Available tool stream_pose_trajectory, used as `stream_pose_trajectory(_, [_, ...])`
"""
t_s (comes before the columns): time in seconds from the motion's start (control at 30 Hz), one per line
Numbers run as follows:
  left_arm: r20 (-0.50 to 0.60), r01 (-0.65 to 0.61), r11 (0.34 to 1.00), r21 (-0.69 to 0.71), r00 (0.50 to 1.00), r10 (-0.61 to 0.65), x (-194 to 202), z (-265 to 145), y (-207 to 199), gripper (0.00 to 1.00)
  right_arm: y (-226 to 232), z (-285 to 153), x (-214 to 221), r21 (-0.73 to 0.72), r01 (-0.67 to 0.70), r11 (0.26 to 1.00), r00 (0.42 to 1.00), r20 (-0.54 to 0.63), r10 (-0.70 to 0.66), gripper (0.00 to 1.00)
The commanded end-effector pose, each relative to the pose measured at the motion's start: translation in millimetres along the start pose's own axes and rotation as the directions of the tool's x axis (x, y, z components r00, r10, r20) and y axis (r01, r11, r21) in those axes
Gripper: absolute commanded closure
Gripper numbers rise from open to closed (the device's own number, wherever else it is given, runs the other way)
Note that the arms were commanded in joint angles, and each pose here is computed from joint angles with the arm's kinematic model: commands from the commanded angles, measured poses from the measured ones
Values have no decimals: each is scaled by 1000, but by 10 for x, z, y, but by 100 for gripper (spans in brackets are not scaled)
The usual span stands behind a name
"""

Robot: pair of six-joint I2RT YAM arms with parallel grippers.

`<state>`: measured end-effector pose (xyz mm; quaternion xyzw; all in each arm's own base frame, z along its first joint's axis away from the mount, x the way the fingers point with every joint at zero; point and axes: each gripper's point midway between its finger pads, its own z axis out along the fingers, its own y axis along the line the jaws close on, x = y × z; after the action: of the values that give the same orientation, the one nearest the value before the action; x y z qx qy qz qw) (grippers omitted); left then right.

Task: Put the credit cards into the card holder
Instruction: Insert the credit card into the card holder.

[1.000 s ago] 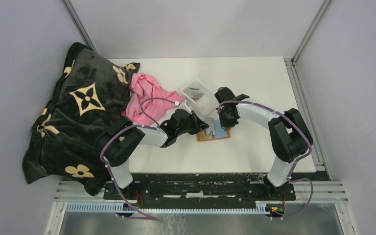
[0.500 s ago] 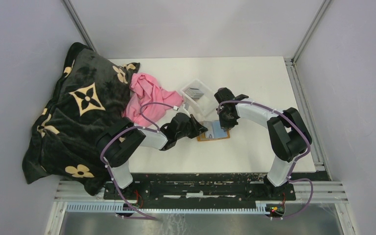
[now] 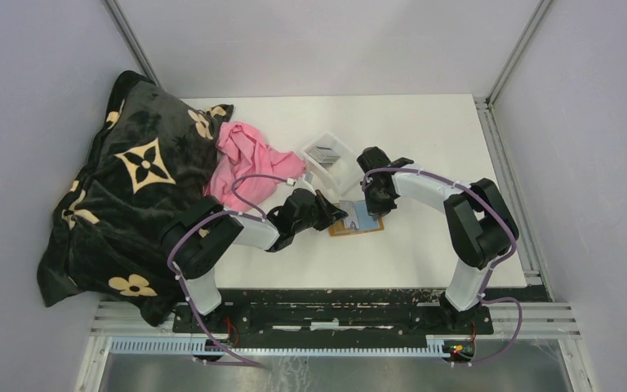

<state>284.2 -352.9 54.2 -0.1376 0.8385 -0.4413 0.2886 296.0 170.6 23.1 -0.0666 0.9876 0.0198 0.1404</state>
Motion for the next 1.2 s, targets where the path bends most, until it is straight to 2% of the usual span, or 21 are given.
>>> stream_pose_trajectory(0.0, [33,55,996,63,998,-57,-74,22,-192,97,54,-28,-109,-11,-11,1000,1000,29,12,99])
stream_pose_trajectory(0.77, [58,20,999,-43,998,-17,-2,-18,2,97,65,-15,-100,-15,-13,1000,1000,21,13,99])
stream_pose_trajectory(1.17, [60,16,999,-42,998,-13,-1,37,-10,97,60,-23,-81,-15,-9,1000,1000,14,9,99])
